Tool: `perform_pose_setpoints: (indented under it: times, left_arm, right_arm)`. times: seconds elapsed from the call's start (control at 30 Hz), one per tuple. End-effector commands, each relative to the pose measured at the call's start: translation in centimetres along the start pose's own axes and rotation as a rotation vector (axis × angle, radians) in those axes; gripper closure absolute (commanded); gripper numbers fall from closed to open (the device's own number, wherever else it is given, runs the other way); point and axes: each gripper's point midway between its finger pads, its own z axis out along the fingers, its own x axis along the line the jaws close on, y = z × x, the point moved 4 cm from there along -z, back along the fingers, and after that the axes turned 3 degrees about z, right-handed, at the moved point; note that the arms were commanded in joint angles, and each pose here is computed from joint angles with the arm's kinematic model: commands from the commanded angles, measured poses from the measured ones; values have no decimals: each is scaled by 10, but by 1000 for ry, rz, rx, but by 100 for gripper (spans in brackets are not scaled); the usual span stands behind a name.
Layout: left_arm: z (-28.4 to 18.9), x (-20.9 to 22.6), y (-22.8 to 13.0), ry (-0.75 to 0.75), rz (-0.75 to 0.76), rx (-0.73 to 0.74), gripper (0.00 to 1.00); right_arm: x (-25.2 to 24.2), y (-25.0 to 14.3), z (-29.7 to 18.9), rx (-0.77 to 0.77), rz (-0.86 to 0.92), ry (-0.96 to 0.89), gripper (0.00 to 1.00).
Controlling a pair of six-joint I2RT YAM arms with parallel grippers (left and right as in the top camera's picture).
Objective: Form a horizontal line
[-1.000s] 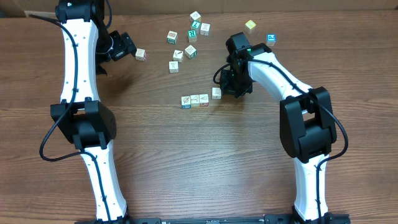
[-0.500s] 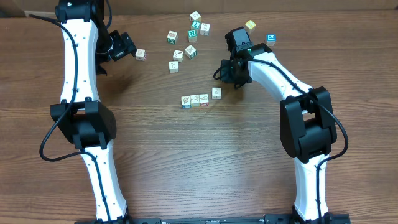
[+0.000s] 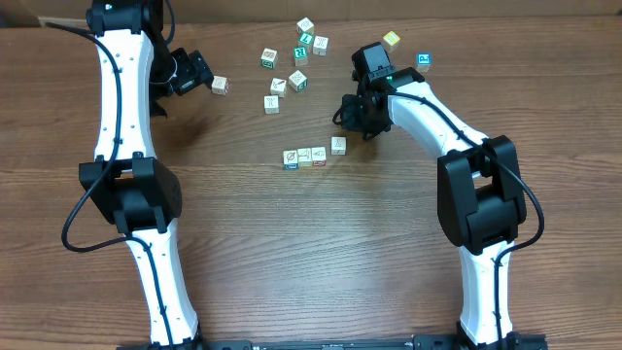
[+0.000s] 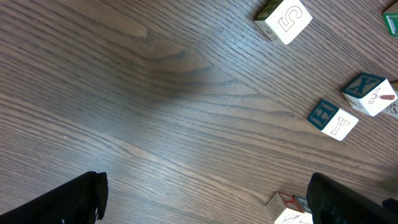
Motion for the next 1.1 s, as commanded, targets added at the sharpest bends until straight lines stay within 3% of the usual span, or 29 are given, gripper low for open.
perform_pose_setpoints:
  times: [0.0,0.07,1.07]
  left_arm:
    - [-10,-2,2,-20,9,-27,0]
    - [-10,-2,2,-20,10,-27,0]
    - [-10,-2,2,-20,9,-26,0]
  right_arm:
    - [10,-3,-5,-5,-15,18,92]
    - [12,-4,-4,-4,-19,19,96]
    - [22,-27,-3,69,-45,-5,96]
